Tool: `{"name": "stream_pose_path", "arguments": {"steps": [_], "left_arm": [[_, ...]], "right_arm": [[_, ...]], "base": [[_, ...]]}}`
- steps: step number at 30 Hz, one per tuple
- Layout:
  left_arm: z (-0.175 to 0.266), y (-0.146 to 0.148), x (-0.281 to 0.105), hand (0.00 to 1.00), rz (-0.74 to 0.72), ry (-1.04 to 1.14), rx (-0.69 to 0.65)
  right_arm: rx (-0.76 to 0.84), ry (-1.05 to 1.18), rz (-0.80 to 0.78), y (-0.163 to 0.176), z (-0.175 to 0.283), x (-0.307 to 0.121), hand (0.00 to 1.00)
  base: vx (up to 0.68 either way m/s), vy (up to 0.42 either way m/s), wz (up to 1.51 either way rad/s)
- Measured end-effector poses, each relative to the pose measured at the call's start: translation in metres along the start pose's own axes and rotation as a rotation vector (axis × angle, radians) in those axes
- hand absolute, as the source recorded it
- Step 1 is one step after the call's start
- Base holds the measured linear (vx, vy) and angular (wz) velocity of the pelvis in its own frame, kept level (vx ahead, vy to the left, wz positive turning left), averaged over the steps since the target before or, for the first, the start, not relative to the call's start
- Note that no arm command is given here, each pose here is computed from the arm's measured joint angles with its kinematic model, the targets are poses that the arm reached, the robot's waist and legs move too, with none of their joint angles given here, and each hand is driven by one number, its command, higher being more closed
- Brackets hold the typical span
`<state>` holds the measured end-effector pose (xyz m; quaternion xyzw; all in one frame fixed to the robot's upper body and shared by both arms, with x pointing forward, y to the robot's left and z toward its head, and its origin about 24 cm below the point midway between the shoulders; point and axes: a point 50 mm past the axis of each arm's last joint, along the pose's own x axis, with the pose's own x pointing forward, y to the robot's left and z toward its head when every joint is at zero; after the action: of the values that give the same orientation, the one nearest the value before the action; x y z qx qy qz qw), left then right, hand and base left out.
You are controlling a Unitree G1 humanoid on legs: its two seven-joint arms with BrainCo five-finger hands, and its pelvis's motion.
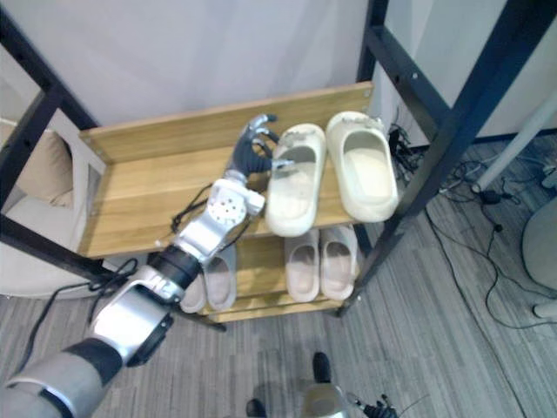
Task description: Organize the slippers on the shoe rack
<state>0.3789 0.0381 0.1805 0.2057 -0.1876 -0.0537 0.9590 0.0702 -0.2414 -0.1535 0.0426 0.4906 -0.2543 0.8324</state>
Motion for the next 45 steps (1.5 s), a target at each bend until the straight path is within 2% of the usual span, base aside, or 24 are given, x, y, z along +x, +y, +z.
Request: {"name": "stream_pose_path", "arguments": {"steps": [11,18,25,31,45], "left_arm": [[0.018,0.017,-0.006,0.00,0.073,-0.085,-0.162],[0.007,0.024,-0.032,0.00,0.093,-0.098,-0.227],[-0.006,0.022,-0.068,0.00,0.065,-0.080,-0.363],[-0.011,-0.001,-0.100,0.00,-0.079,-0.047,-0.496],[-0.012,-0.043,-0.126,0.00,-0.320,-0.004,-0.525]], "right_arm": [[-0.008,0.007,-0.003,-0.002,-0.003,-0.001,0.00],[-0.040,0.012,0.014,0.000,-0.005,-0.002,0.00],[-0.058,0.016,0.026,0.002,-0.007,-0.002,0.00],[-0.087,0.021,0.030,0.001,-0.009,-0.003,0.00],[-0.121,0.019,0.049,0.005,-0.010,-0.003,0.00]], "base": [[-0.01,-0.007,0.04],[-0.03,-0.015,0.09],[-0.02,-0.010,0.10],[0.00,-0.005,0.05],[0.01,-0.002,0.03]]}}
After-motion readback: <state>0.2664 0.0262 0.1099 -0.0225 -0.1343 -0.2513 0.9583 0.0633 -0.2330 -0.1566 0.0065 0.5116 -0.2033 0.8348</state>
